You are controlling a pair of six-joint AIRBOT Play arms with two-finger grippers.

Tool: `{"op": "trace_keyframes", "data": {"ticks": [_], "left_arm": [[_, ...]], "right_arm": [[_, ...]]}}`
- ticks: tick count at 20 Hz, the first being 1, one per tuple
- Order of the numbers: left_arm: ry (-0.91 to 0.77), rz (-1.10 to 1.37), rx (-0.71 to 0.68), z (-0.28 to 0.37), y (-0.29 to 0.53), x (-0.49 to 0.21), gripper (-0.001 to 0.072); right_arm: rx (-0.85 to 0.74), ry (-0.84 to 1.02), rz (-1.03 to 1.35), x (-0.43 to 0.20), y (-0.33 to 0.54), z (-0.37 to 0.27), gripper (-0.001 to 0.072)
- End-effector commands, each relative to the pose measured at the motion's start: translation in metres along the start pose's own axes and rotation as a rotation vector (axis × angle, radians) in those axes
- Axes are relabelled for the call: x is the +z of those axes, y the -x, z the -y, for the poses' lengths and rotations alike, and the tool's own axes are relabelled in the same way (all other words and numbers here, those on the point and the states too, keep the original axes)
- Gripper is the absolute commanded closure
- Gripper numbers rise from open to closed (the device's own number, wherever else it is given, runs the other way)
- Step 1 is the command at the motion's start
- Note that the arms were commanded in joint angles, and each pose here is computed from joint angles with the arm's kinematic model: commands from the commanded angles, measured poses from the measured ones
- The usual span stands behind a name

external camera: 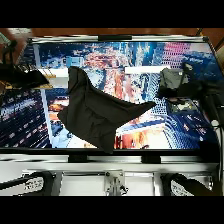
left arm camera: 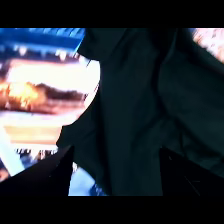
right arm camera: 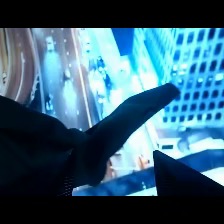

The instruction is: Fold the shirts.

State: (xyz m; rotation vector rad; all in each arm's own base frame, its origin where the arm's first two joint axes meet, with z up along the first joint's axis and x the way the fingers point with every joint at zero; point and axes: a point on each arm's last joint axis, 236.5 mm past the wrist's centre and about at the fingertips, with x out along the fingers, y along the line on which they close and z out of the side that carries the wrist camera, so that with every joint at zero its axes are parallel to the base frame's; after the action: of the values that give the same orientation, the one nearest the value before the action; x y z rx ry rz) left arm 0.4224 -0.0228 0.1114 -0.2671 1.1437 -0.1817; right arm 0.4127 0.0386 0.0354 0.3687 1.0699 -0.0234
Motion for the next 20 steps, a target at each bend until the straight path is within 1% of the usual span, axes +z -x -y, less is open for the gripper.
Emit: {"op": "trace_keyframes", "data": {"ticks": [1,2,4,6,7,10,16,20], "left_arm": [[0.084,-0.254,0.042,-0.022,0.002,-0.088,0.0087],[0.099,-0.278,0.013,-0.016,-0.01,-0.112,0.0087],[0.156,-0.298,-0.087,0.008,-0.04,-0.154,0.0076],[0.216,-0.332,-0.163,0.027,-0.068,-0.189,0.0018],[0.229,-0.356,-0.189,0.036,-0.079,-0.205,0.0018],[0.212,-0.399,-0.189,0.047,-0.101,-0.234,0.002],[0.185,-0.454,-0.174,0.058,-0.129,-0.251,0.0033],[0.244,-0.458,-0.198,0.066,-0.147,-0.25,0.0035]], "right_arm": [[-0.074,-0.014,-0.084,-0.005,0.022,0.056,0.0127],[-0.074,-0.01,-0.123,-0.012,0.023,0.065,0.0127],[-0.05,0.019,-0.187,-0.024,0.021,0.068,0.0127],[-0.036,0.038,-0.213,-0.03,0.016,0.064,0.0127],[-0.025,0.034,-0.213,-0.029,0.013,0.061,0.0127],[0.01,0.008,-0.209,-0.027,0.004,0.055,0.0127],[0.019,-0.016,-0.247,-0.032,-0.014,0.056,0.0127],[0.044,-0.043,-0.252,-0.031,-0.027,0.053,0.0127]]}}
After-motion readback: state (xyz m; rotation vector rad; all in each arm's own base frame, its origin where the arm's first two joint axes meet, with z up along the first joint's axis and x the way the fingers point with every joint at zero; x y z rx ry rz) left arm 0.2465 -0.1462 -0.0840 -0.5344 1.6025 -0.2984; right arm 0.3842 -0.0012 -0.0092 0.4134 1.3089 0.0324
